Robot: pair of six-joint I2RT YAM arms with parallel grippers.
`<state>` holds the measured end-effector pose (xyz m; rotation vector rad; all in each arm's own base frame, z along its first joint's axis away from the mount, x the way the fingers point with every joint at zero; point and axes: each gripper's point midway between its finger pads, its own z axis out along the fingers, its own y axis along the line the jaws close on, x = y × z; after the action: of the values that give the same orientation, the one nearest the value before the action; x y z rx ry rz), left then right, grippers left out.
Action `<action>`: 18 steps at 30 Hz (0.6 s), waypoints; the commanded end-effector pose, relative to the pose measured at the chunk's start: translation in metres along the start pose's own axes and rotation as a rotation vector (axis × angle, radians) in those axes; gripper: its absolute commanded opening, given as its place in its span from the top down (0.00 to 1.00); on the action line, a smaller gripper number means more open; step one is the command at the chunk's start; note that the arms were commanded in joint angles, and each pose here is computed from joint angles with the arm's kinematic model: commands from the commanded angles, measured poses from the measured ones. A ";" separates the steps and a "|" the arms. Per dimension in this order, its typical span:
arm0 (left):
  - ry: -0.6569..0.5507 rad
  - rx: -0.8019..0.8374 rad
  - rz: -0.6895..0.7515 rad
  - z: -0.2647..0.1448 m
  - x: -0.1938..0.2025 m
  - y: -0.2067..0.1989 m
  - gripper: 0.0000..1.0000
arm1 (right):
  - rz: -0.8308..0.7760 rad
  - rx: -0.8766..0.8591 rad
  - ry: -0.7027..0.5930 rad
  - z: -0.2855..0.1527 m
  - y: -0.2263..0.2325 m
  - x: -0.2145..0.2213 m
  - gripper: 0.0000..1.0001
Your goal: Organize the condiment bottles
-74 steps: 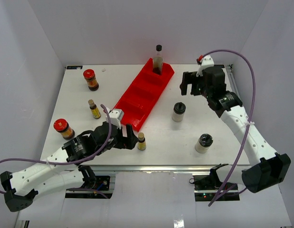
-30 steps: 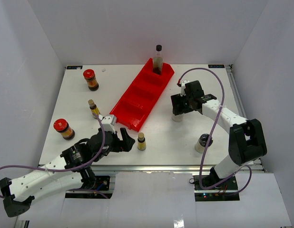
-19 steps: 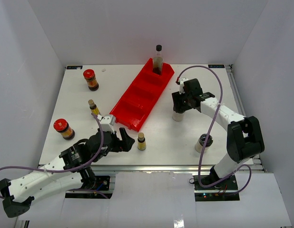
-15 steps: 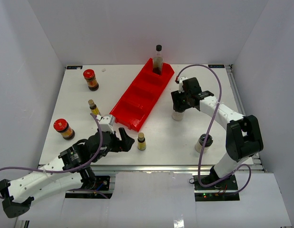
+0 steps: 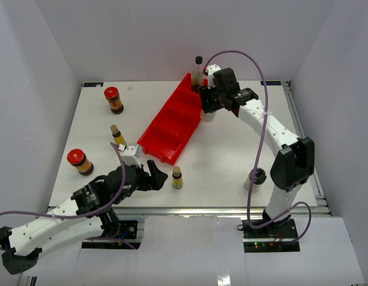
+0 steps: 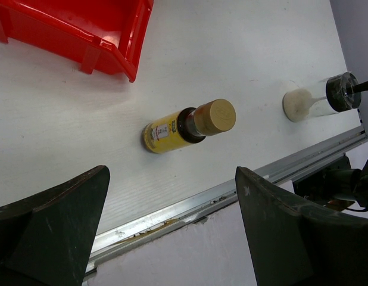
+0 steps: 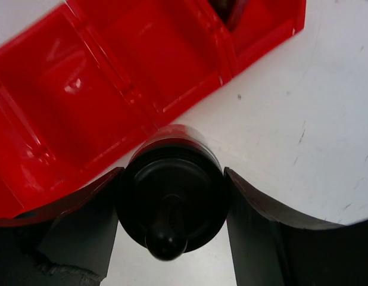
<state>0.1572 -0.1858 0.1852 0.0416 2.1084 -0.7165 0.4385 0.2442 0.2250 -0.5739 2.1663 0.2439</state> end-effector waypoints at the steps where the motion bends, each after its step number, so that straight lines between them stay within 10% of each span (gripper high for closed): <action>1: -0.001 0.012 -0.004 -0.001 0.000 -0.001 0.02 | -0.102 0.006 -0.188 -0.002 0.015 -0.077 0.92; 18: 0.016 0.015 0.012 0.000 0.006 -0.003 0.02 | -0.106 -0.022 -0.392 0.091 0.033 -0.120 0.92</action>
<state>0.1550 -0.1885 0.1844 0.0568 2.1144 -0.7243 0.5219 0.3249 0.1953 -0.6700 1.9951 0.2391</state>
